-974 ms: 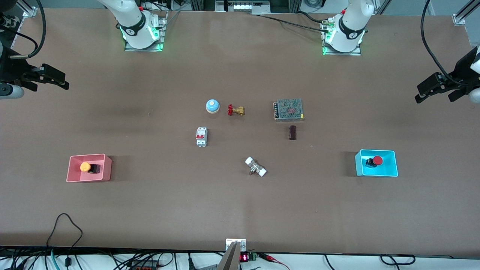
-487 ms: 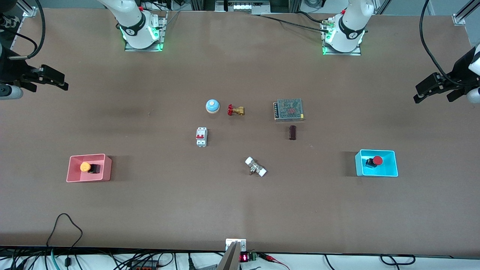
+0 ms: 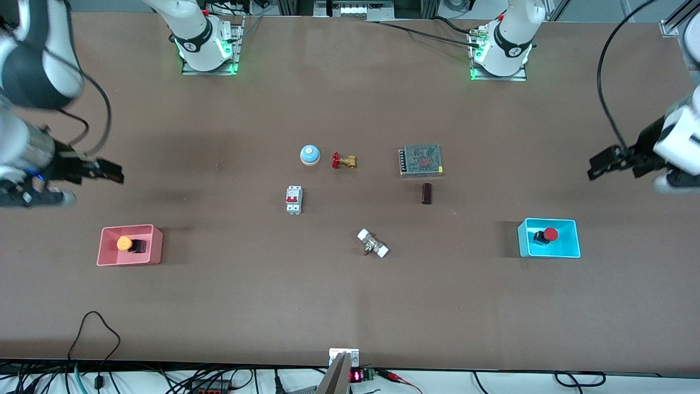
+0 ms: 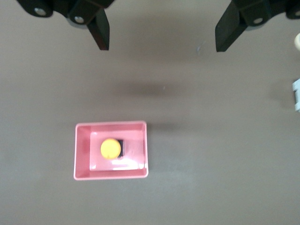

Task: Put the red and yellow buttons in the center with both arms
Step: 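Reach the right gripper to the yellow button while the left gripper reaches the red button, then lower both grippers into the trays and close on the buttons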

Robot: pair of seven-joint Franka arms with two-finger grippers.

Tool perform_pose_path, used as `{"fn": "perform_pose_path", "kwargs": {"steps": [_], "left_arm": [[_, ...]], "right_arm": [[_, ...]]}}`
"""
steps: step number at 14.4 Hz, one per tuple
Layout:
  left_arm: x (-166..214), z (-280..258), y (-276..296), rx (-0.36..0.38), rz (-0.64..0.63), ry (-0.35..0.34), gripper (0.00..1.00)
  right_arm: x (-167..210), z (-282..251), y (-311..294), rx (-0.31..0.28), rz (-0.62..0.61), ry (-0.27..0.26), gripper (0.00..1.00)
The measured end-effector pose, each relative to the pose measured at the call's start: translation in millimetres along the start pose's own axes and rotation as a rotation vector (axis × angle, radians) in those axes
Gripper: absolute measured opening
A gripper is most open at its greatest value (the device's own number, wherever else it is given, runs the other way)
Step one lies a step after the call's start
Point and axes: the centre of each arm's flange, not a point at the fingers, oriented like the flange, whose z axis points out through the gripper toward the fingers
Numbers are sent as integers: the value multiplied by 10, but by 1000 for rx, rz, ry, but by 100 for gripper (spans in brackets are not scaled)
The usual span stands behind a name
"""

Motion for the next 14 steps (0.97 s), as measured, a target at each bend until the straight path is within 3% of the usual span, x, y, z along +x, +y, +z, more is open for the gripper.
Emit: {"fn": "perform_pose_path", "kwargs": {"steps": [8, 14], "left_arm": [[373, 1172, -146, 11, -28, -72, 100], [435, 1984, -299, 16, -33, -109, 100]], "right_arm": [[608, 1267, 253, -51, -33, -19, 100], [839, 1697, 587, -78, -59, 29, 100]]}}
